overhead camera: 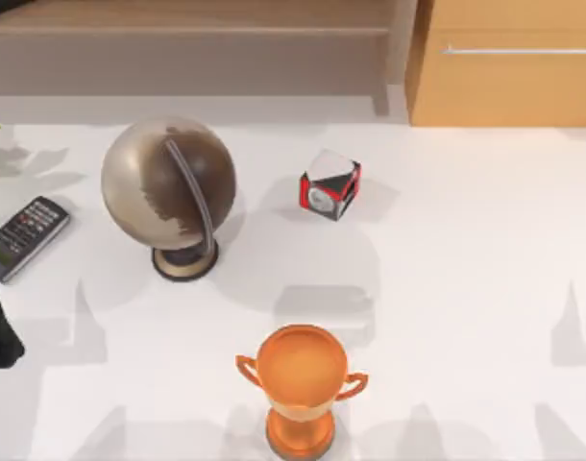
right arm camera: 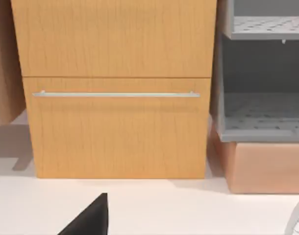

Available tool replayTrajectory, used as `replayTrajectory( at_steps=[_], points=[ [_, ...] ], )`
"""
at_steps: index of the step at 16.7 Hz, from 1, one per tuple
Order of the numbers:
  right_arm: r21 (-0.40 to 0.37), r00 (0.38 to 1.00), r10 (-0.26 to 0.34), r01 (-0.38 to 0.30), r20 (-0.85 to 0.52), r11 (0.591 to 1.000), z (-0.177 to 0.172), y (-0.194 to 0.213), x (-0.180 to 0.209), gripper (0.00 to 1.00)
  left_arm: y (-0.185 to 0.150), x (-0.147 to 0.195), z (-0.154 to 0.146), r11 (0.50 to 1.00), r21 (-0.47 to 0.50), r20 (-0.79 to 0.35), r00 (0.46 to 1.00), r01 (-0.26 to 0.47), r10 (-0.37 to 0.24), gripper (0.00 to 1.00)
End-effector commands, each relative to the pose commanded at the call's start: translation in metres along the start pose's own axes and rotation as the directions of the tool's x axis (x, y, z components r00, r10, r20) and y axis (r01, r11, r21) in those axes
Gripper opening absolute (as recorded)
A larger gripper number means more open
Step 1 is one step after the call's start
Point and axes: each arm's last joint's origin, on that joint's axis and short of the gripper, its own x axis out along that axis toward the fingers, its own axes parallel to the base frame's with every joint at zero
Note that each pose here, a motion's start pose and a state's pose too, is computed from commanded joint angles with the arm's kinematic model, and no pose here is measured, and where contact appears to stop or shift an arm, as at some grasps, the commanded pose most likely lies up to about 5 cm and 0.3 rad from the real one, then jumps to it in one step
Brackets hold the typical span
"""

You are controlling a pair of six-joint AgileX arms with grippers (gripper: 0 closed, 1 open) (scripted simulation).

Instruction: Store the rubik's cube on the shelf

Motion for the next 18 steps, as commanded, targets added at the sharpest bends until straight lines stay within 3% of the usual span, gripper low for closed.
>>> replayTrajectory(
  at_steps=[3,5,10,14,18],
  points=[
    [-0.009,1.000,-0.002,0.002,0.004,1.000,0.002,0.000,0.000,1.00,0.000,0.000,0.000,1.000,0.000,0.000,1.000,0.000,0.000,1.00],
    [-0.054,1.000,-0.009,0.010,0.021,0.998,0.012,0.000,0.002,1.00,0.000,0.000,0.000,1.000,0.000,0.000,1.000,0.000,0.000,1.00],
    [-0.289,0.998,-0.019,0.037,0.065,0.957,0.054,0.001,0.022,1.00,0.000,0.000,0.000,1.000,0.000,0.000,1.000,0.000,0.000,1.00],
    [-0.537,0.997,-0.008,0.050,0.080,0.842,0.087,0.006,0.067,1.00,0.000,0.000,0.000,1.000,0.000,0.000,1.000,0.000,0.000,1.00],
    [-0.759,0.997,0.007,0.052,0.075,0.649,0.094,0.018,0.137,1.00,0.000,0.000,0.000,1.000,0.000,0.000,1.000,0.000,0.000,1.00]
  ],
)
